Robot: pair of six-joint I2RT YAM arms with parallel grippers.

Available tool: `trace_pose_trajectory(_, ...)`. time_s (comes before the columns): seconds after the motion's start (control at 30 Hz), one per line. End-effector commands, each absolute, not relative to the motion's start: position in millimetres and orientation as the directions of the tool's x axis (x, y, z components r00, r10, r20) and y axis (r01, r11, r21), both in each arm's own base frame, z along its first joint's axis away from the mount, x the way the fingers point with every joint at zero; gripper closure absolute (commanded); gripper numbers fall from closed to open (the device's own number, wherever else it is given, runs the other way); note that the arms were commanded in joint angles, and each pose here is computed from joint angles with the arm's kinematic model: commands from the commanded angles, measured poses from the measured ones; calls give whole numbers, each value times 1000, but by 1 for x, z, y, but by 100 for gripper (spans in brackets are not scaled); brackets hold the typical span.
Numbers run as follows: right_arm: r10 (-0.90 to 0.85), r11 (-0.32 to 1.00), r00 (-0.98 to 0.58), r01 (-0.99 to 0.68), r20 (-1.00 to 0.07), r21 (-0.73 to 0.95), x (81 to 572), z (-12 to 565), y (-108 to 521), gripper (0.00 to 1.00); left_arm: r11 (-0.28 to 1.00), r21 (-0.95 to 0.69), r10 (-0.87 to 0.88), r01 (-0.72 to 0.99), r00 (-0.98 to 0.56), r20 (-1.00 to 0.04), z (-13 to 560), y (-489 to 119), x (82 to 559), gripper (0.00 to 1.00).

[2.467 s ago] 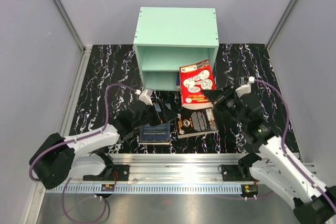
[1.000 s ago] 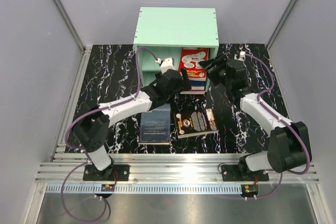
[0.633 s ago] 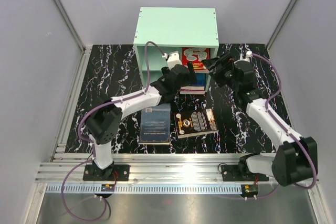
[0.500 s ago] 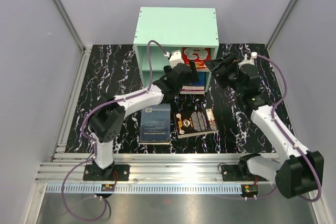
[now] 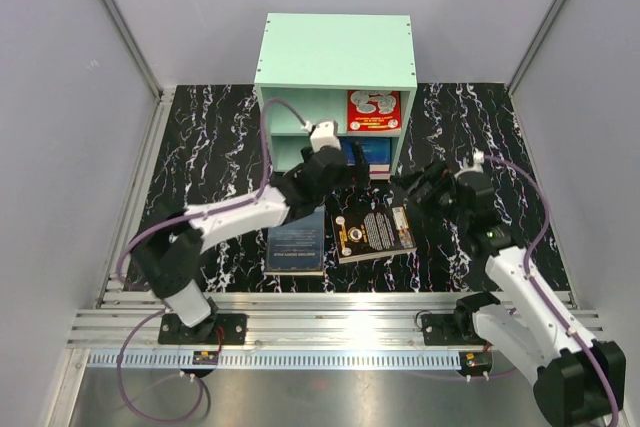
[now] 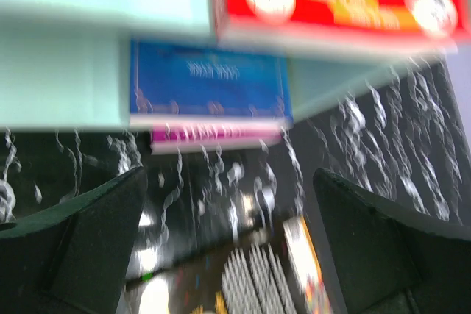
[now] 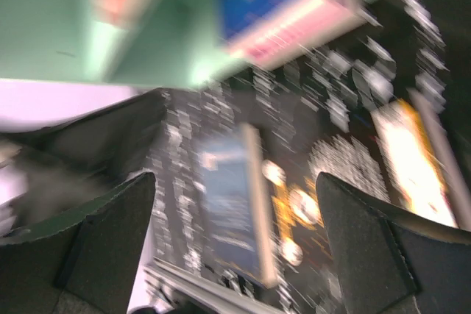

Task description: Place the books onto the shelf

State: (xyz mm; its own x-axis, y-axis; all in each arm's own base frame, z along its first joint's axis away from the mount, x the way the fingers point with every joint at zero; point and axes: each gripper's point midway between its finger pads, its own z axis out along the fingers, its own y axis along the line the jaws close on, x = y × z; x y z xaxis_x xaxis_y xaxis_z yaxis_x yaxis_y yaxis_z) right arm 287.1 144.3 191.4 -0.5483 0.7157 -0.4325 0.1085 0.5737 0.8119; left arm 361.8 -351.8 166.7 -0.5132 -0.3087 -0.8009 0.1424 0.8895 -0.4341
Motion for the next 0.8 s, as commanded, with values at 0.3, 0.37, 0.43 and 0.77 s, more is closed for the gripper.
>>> trace_pose_trajectory(0.3,764,615,-597,562,-244,553,214,45,102,4,686,-595,-110,419,-748,-654,106,-367,242,1)
trace_pose_trajectory(0.37,767,595,-617,579,-178,557,210,32,112,6,677,-573,-53,461,-746,-664,96,-379,245,1)
trace_pose_trajectory(0.43,768,574,-628,585,-128,573,206,27,120,8,680,-526,3,511,-720,-694,96,-393,257,1)
trace_pose_trajectory(0.77,769,554,-637,622,-53,553,174,26,123,7,662,-452,115,597,-678,-726,81,-419,294,1)
